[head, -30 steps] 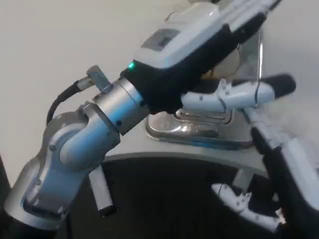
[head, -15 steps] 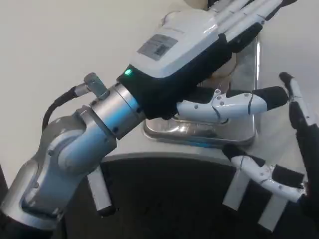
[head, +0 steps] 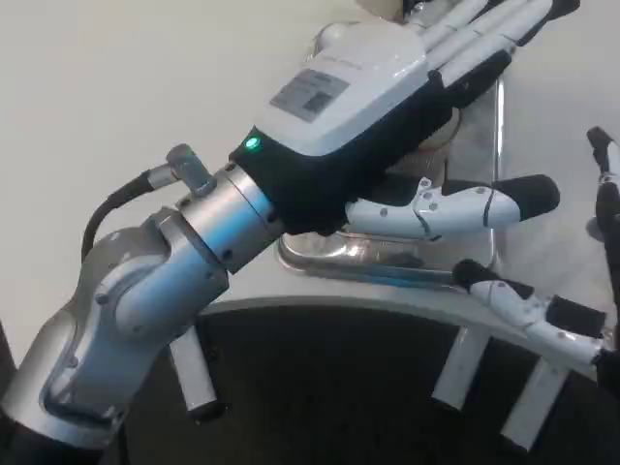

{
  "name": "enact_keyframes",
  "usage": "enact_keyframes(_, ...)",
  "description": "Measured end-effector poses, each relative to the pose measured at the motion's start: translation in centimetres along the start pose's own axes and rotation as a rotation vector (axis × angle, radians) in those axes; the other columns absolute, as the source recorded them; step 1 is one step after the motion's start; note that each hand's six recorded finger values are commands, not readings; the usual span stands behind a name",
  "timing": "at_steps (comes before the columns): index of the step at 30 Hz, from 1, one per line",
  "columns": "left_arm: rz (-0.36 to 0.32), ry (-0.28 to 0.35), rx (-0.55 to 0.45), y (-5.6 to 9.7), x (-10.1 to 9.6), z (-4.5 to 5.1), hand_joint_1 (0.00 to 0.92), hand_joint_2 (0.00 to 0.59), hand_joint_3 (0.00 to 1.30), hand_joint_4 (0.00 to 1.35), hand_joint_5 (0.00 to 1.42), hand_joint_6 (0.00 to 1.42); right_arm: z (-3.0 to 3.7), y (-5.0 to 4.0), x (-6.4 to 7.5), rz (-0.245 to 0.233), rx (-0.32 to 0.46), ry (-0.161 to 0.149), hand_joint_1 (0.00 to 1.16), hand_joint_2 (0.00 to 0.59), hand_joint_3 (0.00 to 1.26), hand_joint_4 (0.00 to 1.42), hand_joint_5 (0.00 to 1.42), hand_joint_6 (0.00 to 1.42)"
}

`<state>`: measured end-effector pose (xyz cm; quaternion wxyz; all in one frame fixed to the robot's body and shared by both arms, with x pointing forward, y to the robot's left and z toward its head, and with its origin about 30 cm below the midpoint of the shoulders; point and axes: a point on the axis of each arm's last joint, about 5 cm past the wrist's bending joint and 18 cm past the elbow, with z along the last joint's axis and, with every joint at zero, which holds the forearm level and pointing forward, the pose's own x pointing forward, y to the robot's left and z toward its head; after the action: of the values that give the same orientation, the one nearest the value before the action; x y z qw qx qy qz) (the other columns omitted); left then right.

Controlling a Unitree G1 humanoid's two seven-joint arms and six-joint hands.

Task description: Grasp the cup under the faucet to collect the drink, then remove the cup.

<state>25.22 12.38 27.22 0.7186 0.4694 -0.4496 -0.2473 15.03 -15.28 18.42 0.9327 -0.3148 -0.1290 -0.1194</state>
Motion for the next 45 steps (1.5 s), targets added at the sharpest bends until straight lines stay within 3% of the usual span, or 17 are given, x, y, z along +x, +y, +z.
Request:
enact_keyframes(3, 0.002, 0.001, 0.006, 0.0, 0.0, 0.06, 0.0, 0.211, 0.0, 0.0, 0.0, 0.0, 0.0, 0.49, 0.4, 0.0, 0.015, -0.002, 1.16, 0.133, 0.0, 0.0, 0.03, 0.19)
enact_keyframes(10, 0.01, 0.007, 0.003, -0.2, -0.1, 0.13, 0.0, 0.21, 0.0, 0.0, 0.0, 0.0, -0.45, 1.65, 1.4, 0.002, 0.045, 0.024, 1.12, 0.145, 0.0, 0.0, 0.04, 0.2)
enact_keyframes(24, 0.04, 0.017, -0.001, -0.1, -0.3, 0.05, 0.0, 0.224, 0.0, 0.0, 0.0, 0.0, -0.39, 3.04, 3.4, 0.004, 0.096, 0.016, 1.09, 0.155, 0.0, 0.0, 0.05, 0.21)
enact_keyframes(30, 0.139, 0.064, -0.031, 0.2, -0.8, -0.33, 0.0, 0.224, 0.0, 0.0, 0.0, 0.0, -0.61, 3.29, 3.7, 0.024, 0.106, 0.019, 1.07, 0.16, 0.01, 0.01, 0.06, 0.21)
enact_keyframes(36, 0.245, 0.085, -0.081, 0.6, -1.1, -0.57, 0.0, 0.223, 0.0, 0.0, 0.0, 0.0, -0.06, 3.58, 4.1, 0.042, 0.133, -0.011, 1.07, 0.165, 0.01, 0.01, 0.06, 0.21)
enact_keyframes(41, 0.466, 0.157, -0.166, 0.4, -2.3, -1.15, 0.0, 0.222, 0.0, 0.0, 0.0, 0.0, -0.08, 4.06, 4.4, 0.064, 0.152, -0.005, 1.05, 0.168, 0.02, 0.01, 0.06, 0.21)
enact_keyframes(45, 0.533, 0.236, -0.168, 0.0, -3.0, -1.42, 0.0, 0.222, 0.0, 0.0, 0.0, 0.0, 0.27, 4.16, 4.8, 0.056, 0.159, -0.023, 1.05, 0.18, 0.02, 0.02, 0.06, 0.21)
